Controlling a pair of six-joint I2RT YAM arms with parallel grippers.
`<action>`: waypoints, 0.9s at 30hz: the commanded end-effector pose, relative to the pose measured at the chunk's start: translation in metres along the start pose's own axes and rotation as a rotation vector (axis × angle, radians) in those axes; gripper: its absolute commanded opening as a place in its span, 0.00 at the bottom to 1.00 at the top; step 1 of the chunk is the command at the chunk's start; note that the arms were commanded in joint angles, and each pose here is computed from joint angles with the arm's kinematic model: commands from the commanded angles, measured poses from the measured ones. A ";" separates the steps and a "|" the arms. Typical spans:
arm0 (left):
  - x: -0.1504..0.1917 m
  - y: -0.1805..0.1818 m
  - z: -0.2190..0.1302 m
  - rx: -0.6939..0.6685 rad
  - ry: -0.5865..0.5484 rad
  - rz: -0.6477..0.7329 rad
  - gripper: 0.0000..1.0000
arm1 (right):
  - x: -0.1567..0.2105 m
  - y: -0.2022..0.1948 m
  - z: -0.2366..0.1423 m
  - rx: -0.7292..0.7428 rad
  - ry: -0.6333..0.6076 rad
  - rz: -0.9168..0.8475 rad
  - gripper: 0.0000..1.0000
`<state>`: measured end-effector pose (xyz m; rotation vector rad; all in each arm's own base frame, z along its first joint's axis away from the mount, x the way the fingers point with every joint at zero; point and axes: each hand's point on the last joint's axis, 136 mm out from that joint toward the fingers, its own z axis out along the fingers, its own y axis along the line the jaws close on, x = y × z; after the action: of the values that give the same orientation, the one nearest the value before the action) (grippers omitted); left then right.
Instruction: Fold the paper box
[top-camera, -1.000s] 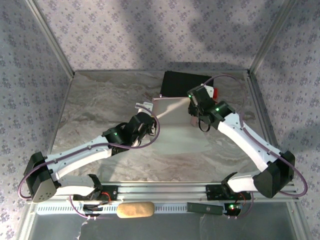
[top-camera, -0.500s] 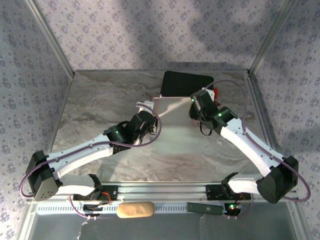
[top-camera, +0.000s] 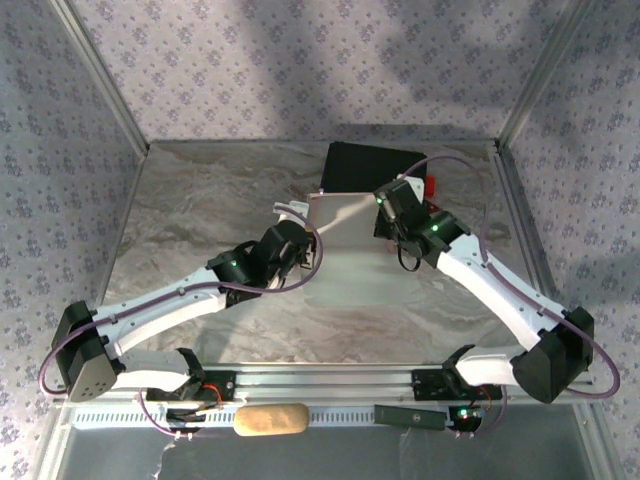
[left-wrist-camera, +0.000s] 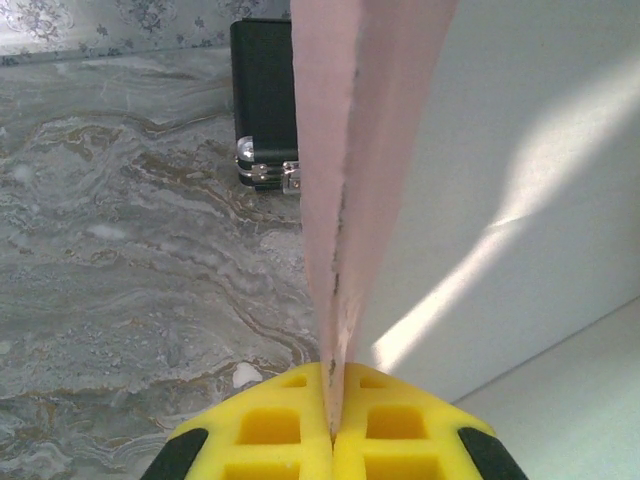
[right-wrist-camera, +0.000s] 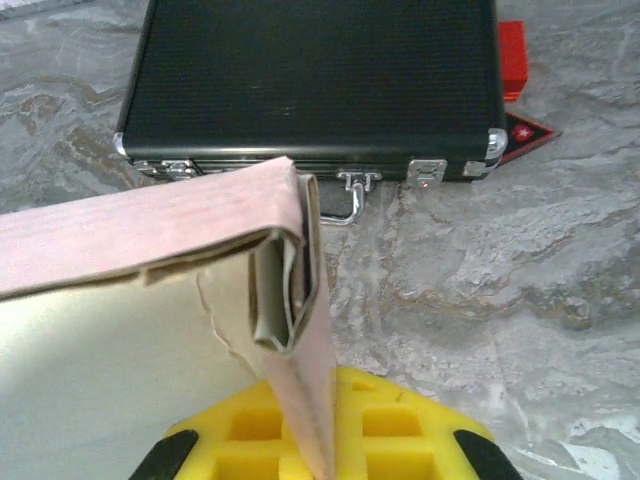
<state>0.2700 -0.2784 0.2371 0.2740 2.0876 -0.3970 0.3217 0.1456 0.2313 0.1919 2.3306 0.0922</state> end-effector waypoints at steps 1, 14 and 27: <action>-0.015 -0.006 -0.005 0.011 -0.024 -0.023 0.00 | -0.013 -0.015 -0.007 0.138 -0.066 0.013 0.00; -0.015 -0.003 -0.007 -0.001 -0.025 -0.022 0.00 | -0.010 -0.007 -0.014 0.201 -0.066 -0.054 0.00; -0.016 0.006 -0.006 0.028 -0.032 -0.094 0.00 | 0.017 0.022 -0.003 -0.211 0.040 -0.012 0.43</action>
<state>0.2759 -0.2706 0.2375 0.2222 2.1057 -0.4115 0.3121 0.1522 0.2265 0.1491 2.3453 0.2155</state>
